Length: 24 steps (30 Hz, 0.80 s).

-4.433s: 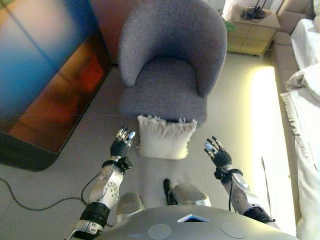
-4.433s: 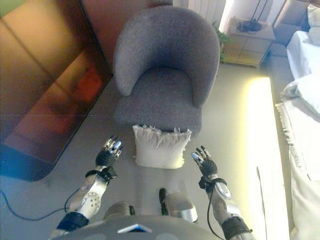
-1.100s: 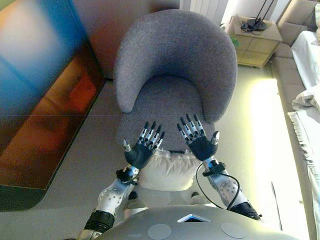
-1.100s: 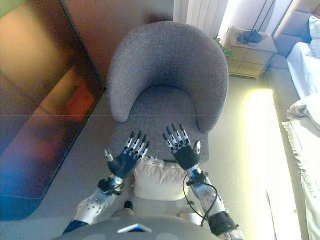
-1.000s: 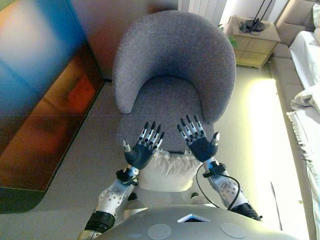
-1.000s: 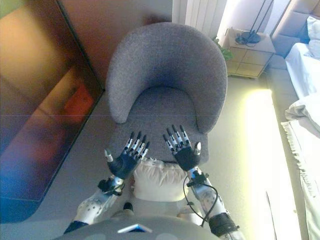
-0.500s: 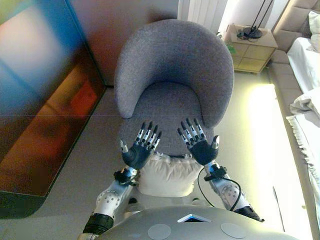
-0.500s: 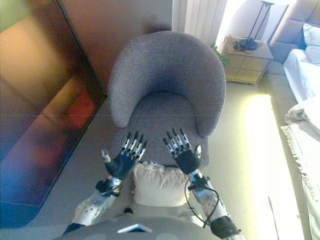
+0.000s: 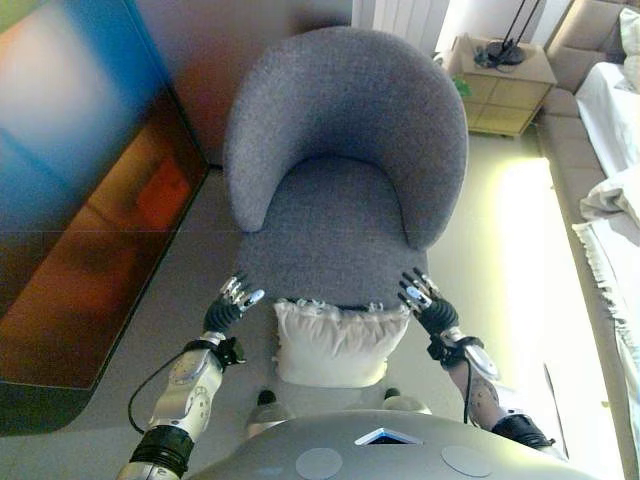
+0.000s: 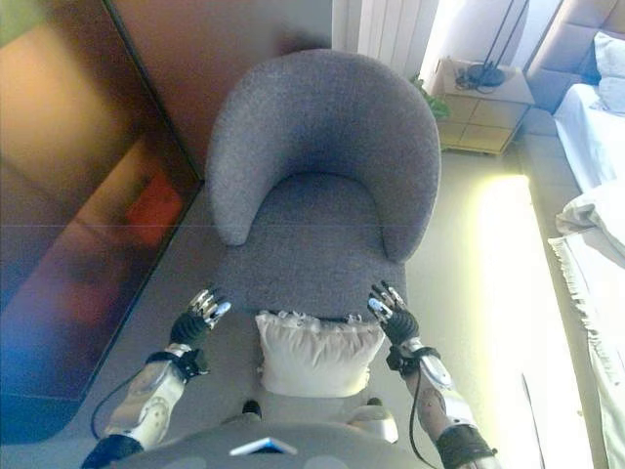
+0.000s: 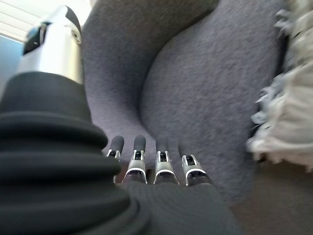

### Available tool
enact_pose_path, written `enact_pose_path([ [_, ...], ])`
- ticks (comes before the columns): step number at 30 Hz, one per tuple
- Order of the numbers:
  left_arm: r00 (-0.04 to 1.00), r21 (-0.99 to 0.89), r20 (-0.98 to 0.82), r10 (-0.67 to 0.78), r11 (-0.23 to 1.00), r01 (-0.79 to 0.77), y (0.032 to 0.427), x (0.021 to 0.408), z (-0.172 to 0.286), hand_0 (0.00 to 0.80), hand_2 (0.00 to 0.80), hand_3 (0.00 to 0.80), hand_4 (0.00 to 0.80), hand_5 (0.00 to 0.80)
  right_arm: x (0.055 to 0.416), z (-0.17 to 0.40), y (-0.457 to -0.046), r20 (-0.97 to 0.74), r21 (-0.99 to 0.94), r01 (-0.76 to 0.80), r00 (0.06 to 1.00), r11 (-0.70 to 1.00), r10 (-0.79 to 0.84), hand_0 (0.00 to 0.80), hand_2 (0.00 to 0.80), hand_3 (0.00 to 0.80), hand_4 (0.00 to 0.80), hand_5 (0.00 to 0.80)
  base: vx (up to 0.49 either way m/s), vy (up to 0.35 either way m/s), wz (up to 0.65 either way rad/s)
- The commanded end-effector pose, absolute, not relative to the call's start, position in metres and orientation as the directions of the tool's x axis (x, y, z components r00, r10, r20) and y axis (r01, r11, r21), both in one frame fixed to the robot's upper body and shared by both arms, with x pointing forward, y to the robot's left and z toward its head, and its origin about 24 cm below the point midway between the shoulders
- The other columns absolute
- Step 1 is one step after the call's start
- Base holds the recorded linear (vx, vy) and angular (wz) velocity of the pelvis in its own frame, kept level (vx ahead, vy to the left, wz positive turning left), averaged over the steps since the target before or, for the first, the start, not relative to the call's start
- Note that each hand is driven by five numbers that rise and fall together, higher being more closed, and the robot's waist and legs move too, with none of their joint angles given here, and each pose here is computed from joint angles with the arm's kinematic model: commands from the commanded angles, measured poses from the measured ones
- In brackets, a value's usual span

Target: Pick up the cushion and take it to the sofa

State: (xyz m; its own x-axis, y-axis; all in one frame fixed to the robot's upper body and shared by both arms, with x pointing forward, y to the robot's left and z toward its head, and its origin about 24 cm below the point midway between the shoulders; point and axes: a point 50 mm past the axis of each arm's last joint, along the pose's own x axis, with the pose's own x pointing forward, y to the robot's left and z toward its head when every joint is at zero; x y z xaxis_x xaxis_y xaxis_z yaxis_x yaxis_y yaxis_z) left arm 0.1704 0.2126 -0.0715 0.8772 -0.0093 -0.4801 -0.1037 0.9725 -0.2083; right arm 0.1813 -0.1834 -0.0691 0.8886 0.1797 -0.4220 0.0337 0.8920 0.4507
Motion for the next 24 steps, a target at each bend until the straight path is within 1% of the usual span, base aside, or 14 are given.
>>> enact_pose_path([
  [1,0.946,-0.153,-0.323,0.019,0.986,-0.072,0.224,0.206,-0.043,0.0,0.0,0.0,0.0,0.0,0.213,-0.04,-0.17,-0.264,0.448,-0.079,0.94,0.891,0.216,0.0,0.0,0.0,0.0,0.0,-0.034,-0.051,0.09],
  [4,0.943,-0.163,-0.332,0.02,0.984,-0.078,0.223,0.205,-0.044,0.0,0.0,0.0,0.0,0.0,0.212,-0.046,-0.177,-0.309,0.414,-0.074,0.926,0.907,0.217,0.0,0.0,0.0,0.0,0.0,0.003,0.03,0.21],
  [7,0.933,-0.189,-0.359,-0.023,0.981,-0.049,0.219,0.207,-0.049,0.0,0.0,0.0,0.0,0.0,0.214,-0.052,-0.185,-0.346,0.35,-0.034,0.924,0.936,0.163,0.0,0.0,0.0,0.0,0.0,0.087,0.225,0.28],
  [8,0.93,-0.186,-0.365,-0.039,0.982,-0.032,0.217,0.211,-0.05,0.0,0.0,0.0,0.0,0.0,0.218,-0.052,-0.19,-0.355,0.327,-0.005,0.926,0.945,0.128,0.0,0.0,0.0,0.0,0.0,-0.021,0.229,0.12],
  [12,0.928,-0.138,-0.368,-0.051,0.99,-0.001,0.21,0.225,-0.052,0.0,0.0,0.0,0.0,0.0,0.227,-0.056,-0.197,-0.37,0.294,0.037,0.926,0.955,0.078,0.0,0.0,0.0,0.0,0.0,-0.036,0.178,0.07],
  [15,0.933,-0.099,-0.355,-0.056,0.995,0.022,0.211,0.24,-0.044,0.0,0.0,0.0,0.0,0.0,0.239,-0.056,-0.2,-0.381,0.264,0.078,0.924,0.961,0.029,0.0,0.0,0.0,0.0,0.0,-0.069,-0.014,-0.16],
  [18,0.955,-0.081,-0.287,-0.075,0.995,0.054,0.202,0.266,-0.029,0.0,0.0,0.0,0.0,0.0,0.263,-0.046,-0.209,-0.356,0.18,0.107,0.934,0.978,-0.037,0.0,0.0,0.0,0.0,0.0,-0.203,-0.063,-0.14],
  [20,0.967,-0.086,-0.237,-0.089,0.994,0.07,0.19,0.284,-0.018,0.0,0.0,0.0,0.0,0.0,0.29,-0.031,-0.212,-0.328,0.142,0.138,0.941,0.98,-0.086,0.0,0.0,0.0,0.0,0.0,-0.21,-0.042,0.06],
  [24,0.986,-0.067,-0.15,-0.079,0.995,0.07,0.178,0.308,0.004,0.0,0.0,0.0,0.0,0.0,0.326,0.002,-0.207,-0.257,0.064,0.133,0.96,0.989,-0.112,0.0,0.0,0.0,0.0,0.0,-0.162,0.018,-0.08],
])
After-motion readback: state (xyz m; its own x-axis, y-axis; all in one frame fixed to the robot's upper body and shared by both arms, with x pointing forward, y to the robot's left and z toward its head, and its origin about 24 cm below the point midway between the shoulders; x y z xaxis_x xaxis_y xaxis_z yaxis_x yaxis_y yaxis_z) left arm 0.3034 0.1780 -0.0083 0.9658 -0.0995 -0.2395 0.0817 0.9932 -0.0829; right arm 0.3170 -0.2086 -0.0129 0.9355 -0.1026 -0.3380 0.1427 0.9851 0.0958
